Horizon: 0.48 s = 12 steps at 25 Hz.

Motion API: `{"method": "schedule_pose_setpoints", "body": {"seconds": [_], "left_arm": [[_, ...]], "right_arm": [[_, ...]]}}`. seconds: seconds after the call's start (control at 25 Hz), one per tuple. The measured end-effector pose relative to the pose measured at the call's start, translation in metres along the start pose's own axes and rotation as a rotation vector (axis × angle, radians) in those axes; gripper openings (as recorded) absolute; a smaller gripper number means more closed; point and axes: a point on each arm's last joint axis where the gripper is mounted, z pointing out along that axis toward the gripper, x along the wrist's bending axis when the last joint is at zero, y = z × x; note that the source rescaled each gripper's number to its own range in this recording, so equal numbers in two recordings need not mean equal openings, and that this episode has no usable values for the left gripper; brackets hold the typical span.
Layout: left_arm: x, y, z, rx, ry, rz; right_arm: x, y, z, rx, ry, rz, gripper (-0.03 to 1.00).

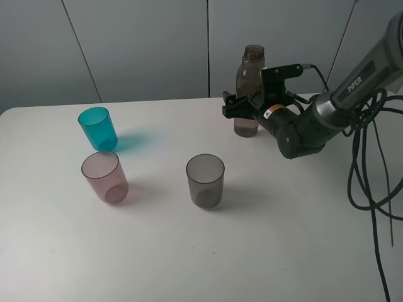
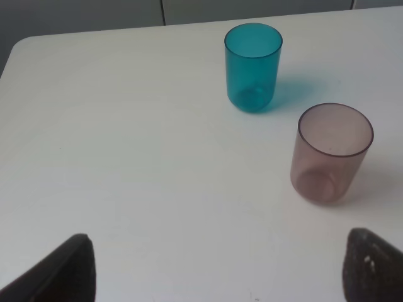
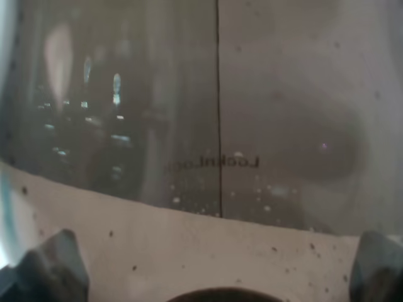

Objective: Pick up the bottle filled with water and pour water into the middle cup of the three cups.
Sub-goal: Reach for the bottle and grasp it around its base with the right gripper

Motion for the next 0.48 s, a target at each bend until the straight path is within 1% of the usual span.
{"method": "schedule_pose_setpoints", "body": {"seconds": [0.04, 0.08, 0.12, 0.16, 0.2, 0.48], "left_arm": [[0.0000, 0.0000, 0.0000, 0.000, 0.000, 0.000], [0.0000, 0.0000, 0.0000, 0.000, 0.000, 0.000], [0.0000, 0.0000, 0.0000, 0.000, 0.000, 0.000], [0.0000, 0.0000, 0.0000, 0.000, 0.000, 0.000], [0.0000, 0.0000, 0.0000, 0.000, 0.000, 0.000], [0.0000, 0.0000, 0.0000, 0.000, 0.000, 0.000]], "right_arm": [[0.0000, 0.0000, 0.0000, 0.000, 0.000, 0.000, 0.96], [0.0000, 0.0000, 0.0000, 0.000, 0.000, 0.000, 0.81], [0.0000, 0.0000, 0.0000, 0.000, 0.000, -0.002, 0.54], [0.0000, 0.0000, 0.0000, 0.000, 0.000, -0.002, 0.22], [0.0000, 0.0001, 0.0000, -0.001, 0.000, -0.005, 0.00], [0.0005, -0.0004, 0.0000, 0.004, 0.005, -0.010, 0.01]]}}
